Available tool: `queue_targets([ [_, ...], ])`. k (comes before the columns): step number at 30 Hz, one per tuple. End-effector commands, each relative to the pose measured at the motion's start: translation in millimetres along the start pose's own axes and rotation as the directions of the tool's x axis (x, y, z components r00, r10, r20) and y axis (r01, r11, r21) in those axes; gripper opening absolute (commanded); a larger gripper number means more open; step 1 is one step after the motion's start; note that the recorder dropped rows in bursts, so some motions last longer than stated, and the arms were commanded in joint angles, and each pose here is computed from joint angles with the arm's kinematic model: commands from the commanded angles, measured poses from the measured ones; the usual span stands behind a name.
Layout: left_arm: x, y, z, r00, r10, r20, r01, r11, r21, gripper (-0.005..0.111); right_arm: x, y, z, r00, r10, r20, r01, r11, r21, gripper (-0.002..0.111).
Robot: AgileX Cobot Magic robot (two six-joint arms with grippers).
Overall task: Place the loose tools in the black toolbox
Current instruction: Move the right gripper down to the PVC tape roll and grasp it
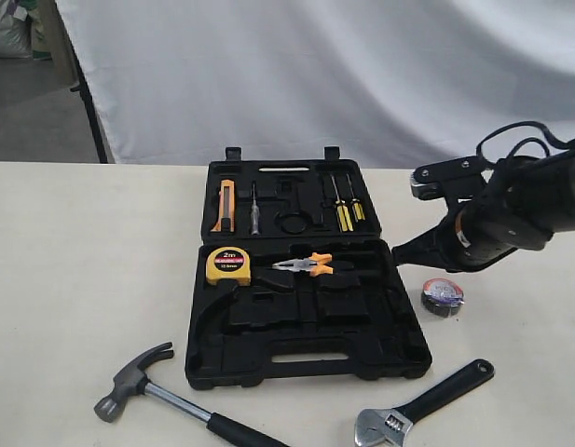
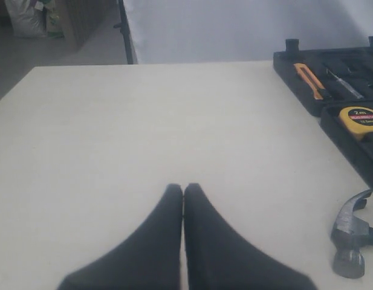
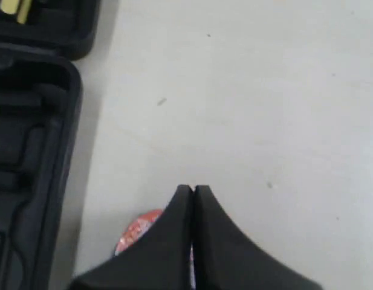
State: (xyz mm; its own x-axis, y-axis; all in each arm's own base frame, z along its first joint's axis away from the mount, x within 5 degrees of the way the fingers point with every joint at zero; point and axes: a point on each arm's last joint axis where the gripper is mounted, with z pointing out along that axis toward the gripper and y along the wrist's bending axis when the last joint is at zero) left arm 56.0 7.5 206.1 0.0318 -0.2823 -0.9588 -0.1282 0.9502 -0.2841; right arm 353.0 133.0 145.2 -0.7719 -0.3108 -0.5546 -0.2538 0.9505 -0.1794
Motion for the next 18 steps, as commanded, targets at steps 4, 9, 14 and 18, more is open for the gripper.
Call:
queue_targets([
  [4, -2.1, 0.9, -0.4, 1.0, 0.0, 0.02, 0.001, 1.0, -0.021, 0.001, 5.1, -3.7, -32.5, 0.998, 0.002, 0.06, 0.003, 0.997, -0.073, 0.0],
  [9, -2.1, 0.9, -0.4, 1.0, 0.0, 0.02, 0.001, 1.0, -0.021, 0.001, 7.3, -6.0, -36.4, 0.999, 0.002, 0.049, 0.001, 0.998, -0.059, 0.0],
  [14, -2.1, 0.9, -0.4, 1.0, 0.0, 0.02, 0.001, 1.0, -0.021, 0.001, 6.9, -5.0, -35.3, 0.998, 0.031, 0.053, -0.027, 0.997, -0.069, 0.0],
  [18, -2.1, 0.9, -0.4, 1.0, 0.0, 0.02, 0.001, 1.0, -0.021, 0.001, 9.5, -3.8, -30.2, 0.998, 0.043, 0.036, -0.041, 0.997, -0.068, 0.023],
])
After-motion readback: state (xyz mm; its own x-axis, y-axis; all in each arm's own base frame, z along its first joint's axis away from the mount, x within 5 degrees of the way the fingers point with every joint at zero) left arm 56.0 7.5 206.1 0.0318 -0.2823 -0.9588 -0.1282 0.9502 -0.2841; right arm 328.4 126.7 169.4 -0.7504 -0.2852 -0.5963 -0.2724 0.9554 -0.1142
